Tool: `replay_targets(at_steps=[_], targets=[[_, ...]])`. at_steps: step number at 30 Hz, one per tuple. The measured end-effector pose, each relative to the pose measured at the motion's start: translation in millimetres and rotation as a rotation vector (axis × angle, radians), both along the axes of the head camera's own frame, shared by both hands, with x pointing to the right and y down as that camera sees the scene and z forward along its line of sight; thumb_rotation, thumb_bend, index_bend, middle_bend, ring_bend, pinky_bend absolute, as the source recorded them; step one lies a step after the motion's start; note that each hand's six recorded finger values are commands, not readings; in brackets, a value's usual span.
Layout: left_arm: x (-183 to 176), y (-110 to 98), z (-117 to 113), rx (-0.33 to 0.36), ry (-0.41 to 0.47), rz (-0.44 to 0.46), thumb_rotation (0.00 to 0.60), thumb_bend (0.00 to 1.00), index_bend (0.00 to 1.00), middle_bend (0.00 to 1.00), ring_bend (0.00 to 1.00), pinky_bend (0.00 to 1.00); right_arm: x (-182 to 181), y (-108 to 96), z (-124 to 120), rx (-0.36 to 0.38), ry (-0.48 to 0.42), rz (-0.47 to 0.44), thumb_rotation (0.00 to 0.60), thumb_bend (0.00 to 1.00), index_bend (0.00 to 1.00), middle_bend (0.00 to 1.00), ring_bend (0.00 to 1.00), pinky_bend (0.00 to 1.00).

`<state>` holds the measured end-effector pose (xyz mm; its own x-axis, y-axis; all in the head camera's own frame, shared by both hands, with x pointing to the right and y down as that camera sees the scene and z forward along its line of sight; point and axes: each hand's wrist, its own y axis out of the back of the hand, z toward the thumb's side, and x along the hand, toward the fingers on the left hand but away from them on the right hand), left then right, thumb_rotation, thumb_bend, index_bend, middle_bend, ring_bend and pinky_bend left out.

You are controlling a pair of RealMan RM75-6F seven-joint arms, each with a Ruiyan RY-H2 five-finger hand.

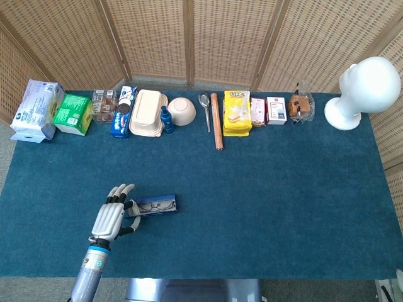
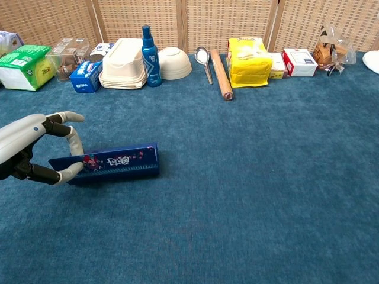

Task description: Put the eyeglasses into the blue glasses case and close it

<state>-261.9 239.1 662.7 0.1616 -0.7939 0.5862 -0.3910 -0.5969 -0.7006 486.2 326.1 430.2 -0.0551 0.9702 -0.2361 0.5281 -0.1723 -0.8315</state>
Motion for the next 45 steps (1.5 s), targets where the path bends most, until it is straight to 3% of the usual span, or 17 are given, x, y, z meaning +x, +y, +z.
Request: replay_targets(at_steps=[35,45], targets=[[-29,-23,16,-0.067,0.01,-0.164,0.564,0.44,0.57,0.1,0.0,0.03,-1,0,1,0.004,0.007,0.016,0.495,0.36,0.0,0.27,0.07,0.19],[-46,-29,22,-0.039,-0.025,-0.207,0.558,0.45,0.55,0.08,0.0,0.03,-4,-1,0,0.005,0.01,0.016,0.491,0.36,0.0,0.27,0.07,0.19]])
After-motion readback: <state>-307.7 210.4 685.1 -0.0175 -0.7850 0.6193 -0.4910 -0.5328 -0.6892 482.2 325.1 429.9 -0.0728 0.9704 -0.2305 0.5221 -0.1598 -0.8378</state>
